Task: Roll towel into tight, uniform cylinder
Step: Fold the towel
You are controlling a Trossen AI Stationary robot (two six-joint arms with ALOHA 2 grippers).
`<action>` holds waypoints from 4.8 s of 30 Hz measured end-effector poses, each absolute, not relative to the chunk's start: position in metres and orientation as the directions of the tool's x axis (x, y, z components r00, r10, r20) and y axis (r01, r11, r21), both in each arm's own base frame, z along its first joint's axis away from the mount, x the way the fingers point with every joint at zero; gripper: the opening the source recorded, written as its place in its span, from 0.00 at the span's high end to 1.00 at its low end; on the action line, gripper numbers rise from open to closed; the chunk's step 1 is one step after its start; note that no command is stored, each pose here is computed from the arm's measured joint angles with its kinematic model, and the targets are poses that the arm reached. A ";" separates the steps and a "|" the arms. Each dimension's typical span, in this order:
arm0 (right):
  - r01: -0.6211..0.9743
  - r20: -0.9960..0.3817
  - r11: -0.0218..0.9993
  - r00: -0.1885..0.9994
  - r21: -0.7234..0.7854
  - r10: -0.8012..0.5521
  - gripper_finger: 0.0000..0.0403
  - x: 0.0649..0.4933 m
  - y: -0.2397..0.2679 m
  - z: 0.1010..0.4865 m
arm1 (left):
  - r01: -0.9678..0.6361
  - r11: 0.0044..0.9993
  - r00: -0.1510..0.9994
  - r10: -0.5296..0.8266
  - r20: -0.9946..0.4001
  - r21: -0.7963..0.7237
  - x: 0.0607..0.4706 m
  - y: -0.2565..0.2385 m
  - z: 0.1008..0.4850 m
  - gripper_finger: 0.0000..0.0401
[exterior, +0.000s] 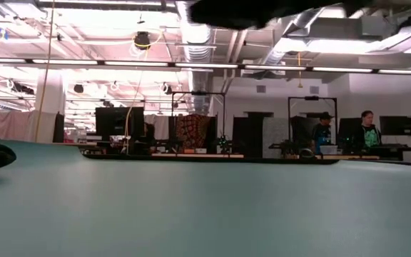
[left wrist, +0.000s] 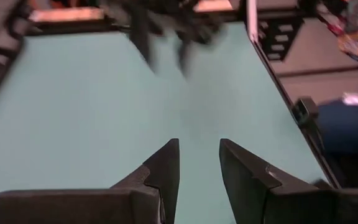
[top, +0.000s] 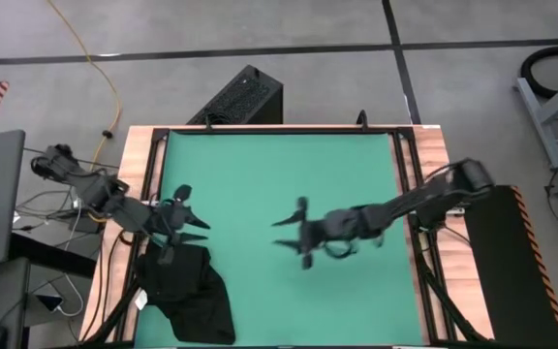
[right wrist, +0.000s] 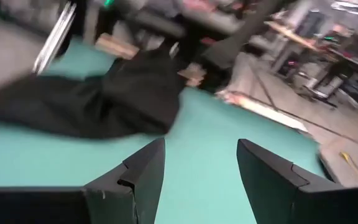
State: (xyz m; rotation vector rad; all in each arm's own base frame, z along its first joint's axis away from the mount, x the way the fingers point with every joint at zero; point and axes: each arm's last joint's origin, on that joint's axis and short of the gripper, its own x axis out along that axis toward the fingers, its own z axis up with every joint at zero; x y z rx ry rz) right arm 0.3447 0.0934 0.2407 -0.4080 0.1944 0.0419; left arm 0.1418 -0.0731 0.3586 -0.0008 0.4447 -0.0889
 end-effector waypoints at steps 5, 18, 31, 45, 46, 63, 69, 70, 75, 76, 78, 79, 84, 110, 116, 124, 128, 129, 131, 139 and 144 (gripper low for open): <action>-0.122 -0.200 0.885 0.979 -0.450 0.033 0.45 0.392 0.114 0.232 | 0.037 0.999 0.922 -0.034 -0.387 0.001 0.128 -0.065 0.367 0.74; -0.258 -0.228 0.847 0.959 -0.466 0.166 0.45 0.489 0.147 0.193 | -0.014 0.999 0.910 0.033 -0.413 0.049 0.121 -0.059 0.364 0.74; -0.492 -0.178 0.770 0.869 -0.406 0.461 0.45 0.544 0.137 0.190 | -0.063 0.992 0.909 0.101 -0.404 0.107 0.120 -0.056 0.364 0.74; -0.527 -0.106 0.729 0.835 -0.437 0.540 0.45 0.586 0.146 0.152 | -0.090 0.994 0.911 0.109 -0.398 0.067 0.120 -0.056 0.364 0.74; -0.532 -0.109 0.729 0.833 -0.430 0.543 0.45 0.588 0.148 0.146 | -0.093 0.994 0.911 0.109 -0.398 0.060 0.120 -0.056 0.364 0.74; -0.445 -0.254 0.771 0.895 -0.456 0.366 0.49 0.592 0.141 0.121 | -0.174 0.983 0.910 0.182 -0.372 0.054 0.121 -0.054 0.365 0.74; -0.388 -0.272 0.793 0.918 -0.470 0.288 0.67 0.592 0.136 0.120 | -0.177 0.983 0.910 0.184 -0.371 0.054 0.121 -0.054 0.365 0.74; -0.379 -0.274 0.796 0.921 -0.472 0.276 0.71 0.593 0.135 0.119 | -0.177 0.983 0.910 0.184 -0.371 0.053 0.121 -0.054 0.365 0.74; -0.305 -0.273 0.817 0.943 -0.489 0.189 0.95 0.593 0.133 0.120 | -0.177 0.983 0.910 0.184 -0.372 0.053 0.120 -0.054 0.365 0.74; -0.292 -0.277 0.820 0.946 -0.493 0.170 0.97 0.593 0.134 0.123 | -0.177 0.983 0.909 0.185 -0.373 0.054 0.120 -0.054 0.365 0.74; -0.251 -0.264 0.826 0.956 -0.506 0.128 0.96 0.591 0.139 0.131 | -0.177 0.983 0.909 0.185 -0.373 0.055 0.120 -0.054 0.365 0.74; -0.221 -0.256 0.828 0.962 -0.515 0.097 0.97 0.590 0.142 0.138 | -0.177 0.983 0.909 0.185 -0.373 0.055 0.120 -0.054 0.365 0.74; -0.125 -0.311 0.815 0.948 -0.566 -0.071 0.98 0.572 0.154 0.191 | -0.177 0.983 0.909 0.184 -0.374 0.055 0.120 -0.054 0.365 0.74; 0.078 -0.711 0.901 0.587 -0.427 -0.388 0.98 0.399 0.154 0.362 | -0.046 0.963 0.960 0.116 -0.256 0.266 0.169 -0.068 0.275 0.74; 0.091 -0.701 0.892 0.586 -0.442 -0.407 0.98 0.402 0.157 0.354 | 0.039 0.982 0.996 -0.023 -0.085 0.184 0.180 -0.067 0.236 0.71; 0.152 -0.683 0.873 0.567 -0.464 -0.461 0.98 0.414 0.138 0.344 | 0.075 0.988 0.985 -0.052 -0.164 0.138 0.196 -0.081 0.201 0.63; 0.174 -0.680 0.872 0.563 -0.458 -0.470 0.98 0.421 0.128 0.339 | -0.013 0.982 0.987 0.043 -0.157 0.186 0.204 -0.083 0.192 0.62; 0.179 -0.680 0.871 0.560 -0.458 -0.473 0.98 0.421 0.126 0.339 | -0.030 0.980 0.985 0.063 -0.159 0.199 0.205 -0.083 0.190 0.62; 0.185 -0.680 0.869 0.556 -0.459 -0.477 0.98 0.422 0.122 0.339 | -0.037 0.977 0.984 0.072 -0.162 0.208 0.207 -0.084 0.187 0.62; 0.172 -0.678 0.870 0.564 -0.463 -0.472 0.98 0.423 0.124 0.339 | -0.123 0.970 0.971 0.161 -0.178 0.208 0.215 -0.085 0.173 0.62; 0.170 -0.668 0.873 0.582 -0.458 -0.464 0.98 0.424 0.127 0.340 | -0.166 0.963 0.964 0.203 -0.169 0.212 0.219 -0.086 0.168 0.62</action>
